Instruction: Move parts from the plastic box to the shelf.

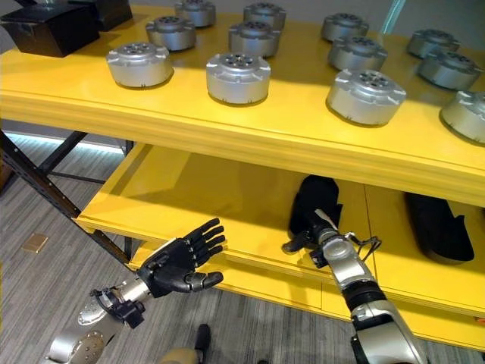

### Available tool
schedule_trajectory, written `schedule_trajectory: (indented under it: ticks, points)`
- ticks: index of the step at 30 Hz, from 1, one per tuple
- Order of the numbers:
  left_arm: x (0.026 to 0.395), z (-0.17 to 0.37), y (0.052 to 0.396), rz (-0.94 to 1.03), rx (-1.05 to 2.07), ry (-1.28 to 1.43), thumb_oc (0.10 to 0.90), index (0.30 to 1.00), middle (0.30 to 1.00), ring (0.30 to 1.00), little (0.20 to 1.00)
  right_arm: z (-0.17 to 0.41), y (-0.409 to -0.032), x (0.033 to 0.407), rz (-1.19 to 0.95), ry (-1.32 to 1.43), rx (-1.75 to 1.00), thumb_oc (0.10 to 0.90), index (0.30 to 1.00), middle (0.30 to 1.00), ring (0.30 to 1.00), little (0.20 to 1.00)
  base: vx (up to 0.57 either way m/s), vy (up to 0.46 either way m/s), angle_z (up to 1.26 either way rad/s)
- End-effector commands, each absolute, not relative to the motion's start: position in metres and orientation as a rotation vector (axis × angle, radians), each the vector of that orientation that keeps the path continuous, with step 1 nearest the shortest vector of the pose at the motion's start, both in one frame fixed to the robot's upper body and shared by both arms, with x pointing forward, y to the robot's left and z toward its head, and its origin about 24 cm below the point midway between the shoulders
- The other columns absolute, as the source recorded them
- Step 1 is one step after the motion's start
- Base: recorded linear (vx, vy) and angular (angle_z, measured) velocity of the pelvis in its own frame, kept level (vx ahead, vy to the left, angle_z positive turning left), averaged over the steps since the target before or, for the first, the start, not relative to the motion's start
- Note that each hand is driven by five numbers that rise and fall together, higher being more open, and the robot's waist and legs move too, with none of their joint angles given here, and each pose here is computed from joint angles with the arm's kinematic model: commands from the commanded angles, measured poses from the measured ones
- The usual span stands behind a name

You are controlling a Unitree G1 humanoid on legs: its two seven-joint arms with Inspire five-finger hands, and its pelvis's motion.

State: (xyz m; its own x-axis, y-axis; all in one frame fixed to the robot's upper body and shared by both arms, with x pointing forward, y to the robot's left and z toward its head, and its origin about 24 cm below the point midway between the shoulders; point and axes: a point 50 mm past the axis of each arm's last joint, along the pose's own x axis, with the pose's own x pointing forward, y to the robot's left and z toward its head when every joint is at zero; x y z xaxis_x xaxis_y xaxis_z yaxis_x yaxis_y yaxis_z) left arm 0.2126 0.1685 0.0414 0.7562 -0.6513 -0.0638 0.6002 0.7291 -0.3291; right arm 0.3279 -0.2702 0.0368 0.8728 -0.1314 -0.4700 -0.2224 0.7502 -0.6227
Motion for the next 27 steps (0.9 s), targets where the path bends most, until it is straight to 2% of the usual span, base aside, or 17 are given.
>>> schedule_trajectory:
  ticks: [1,5,11,27]
  points:
    - [0.226,0.093,0.155,-0.790,-0.321,-0.102,0.900,1.000,1.000,1.000,1.000,0.033,-0.293,0.319,0.144,0.681,-0.894,0.900,1.000,1.000,1.000,1.000,0.01,-0.033,-0.01]
    - [0.227,0.095,0.157,-0.791,-0.305,-0.096,0.900,1.000,1.000,1.000,1.000,0.031,-0.301,0.311,0.212,0.744,-0.962,0.900,1.000,1.000,1.000,1.000,0.02,-0.044,-0.01]
    - [0.228,0.096,0.158,-0.791,-0.291,-0.095,0.900,1.000,1.000,1.000,1.000,0.035,-0.306,0.313,0.130,0.682,-0.944,0.900,1.000,1.000,1.000,1.000,0.00,-0.013,0.00]
    - [0.231,0.093,0.157,-0.789,-0.309,-0.106,0.900,1.000,1.000,1.000,1.000,0.046,-0.280,0.326,0.019,0.459,-0.766,0.900,1.000,1.000,1.000,1.000,0.00,0.001,0.00]
